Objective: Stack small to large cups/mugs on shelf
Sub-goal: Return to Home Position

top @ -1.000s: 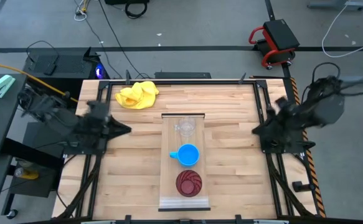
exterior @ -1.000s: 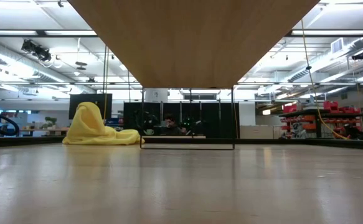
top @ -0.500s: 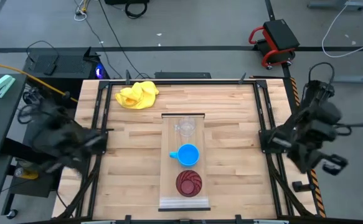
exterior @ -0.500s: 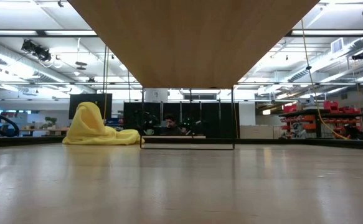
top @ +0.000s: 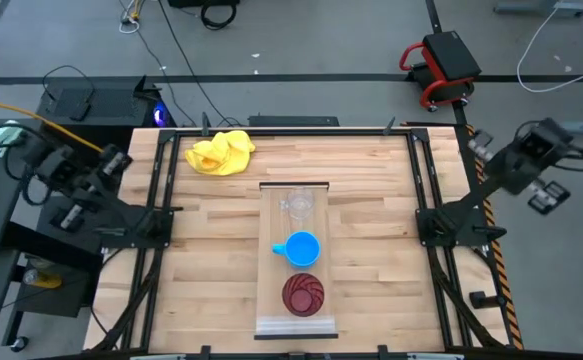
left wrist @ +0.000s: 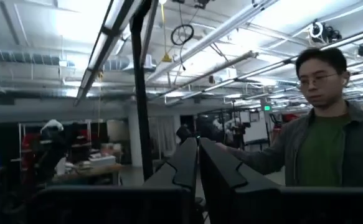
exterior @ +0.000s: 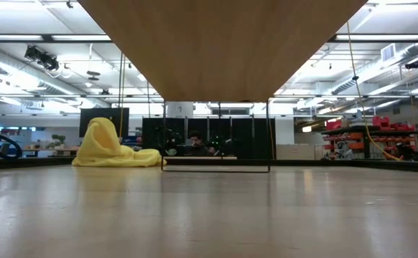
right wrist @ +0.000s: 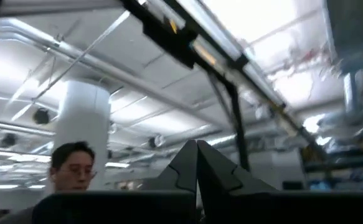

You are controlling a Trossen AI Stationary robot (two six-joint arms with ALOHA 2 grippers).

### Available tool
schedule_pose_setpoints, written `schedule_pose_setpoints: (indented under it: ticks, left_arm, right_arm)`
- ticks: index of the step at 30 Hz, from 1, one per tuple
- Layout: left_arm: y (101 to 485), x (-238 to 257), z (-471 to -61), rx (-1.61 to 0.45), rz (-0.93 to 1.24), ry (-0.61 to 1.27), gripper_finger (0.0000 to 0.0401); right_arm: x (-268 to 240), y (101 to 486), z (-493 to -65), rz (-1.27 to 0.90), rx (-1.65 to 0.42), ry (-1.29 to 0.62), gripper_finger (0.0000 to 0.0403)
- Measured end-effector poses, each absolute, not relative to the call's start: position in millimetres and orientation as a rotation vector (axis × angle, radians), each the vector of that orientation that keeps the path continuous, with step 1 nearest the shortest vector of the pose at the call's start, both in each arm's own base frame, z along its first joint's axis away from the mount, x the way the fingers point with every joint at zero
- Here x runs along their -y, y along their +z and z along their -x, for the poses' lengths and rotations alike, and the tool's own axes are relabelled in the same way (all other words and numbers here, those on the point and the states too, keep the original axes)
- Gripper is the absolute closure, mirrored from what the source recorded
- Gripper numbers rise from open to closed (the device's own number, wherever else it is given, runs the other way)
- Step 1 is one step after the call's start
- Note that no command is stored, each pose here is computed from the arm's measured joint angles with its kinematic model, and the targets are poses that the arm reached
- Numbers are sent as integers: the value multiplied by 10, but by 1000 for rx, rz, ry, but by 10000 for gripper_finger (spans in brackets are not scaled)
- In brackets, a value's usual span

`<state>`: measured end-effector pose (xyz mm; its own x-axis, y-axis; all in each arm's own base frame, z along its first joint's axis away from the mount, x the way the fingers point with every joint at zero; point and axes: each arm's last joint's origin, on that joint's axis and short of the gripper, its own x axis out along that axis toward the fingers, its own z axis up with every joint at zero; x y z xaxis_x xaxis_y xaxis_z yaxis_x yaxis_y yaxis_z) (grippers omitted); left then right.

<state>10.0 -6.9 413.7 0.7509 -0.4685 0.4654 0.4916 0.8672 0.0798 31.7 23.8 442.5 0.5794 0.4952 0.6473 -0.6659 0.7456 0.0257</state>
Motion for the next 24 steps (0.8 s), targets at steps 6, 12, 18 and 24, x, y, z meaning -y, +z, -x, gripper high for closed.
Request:
schedule_pose_setpoints:
  ticks: [6,12,18,24]
  left_arm:
    - [4090,-141,250,624,17,-449,373]
    - [3946,-307,510,655,14,-380,365]
    - [3988,-403,655,649,24,-352,373]
    - [3931,-401,618,581,37,-384,377]
  right_arm:
    - [26,4408,101,-208,828,625,389]
    - [217,4284,394,-204,859,580,389]
    - [375,4181,648,-192,936,549,389]
    - [402,4098,680,-190,907,528,389]
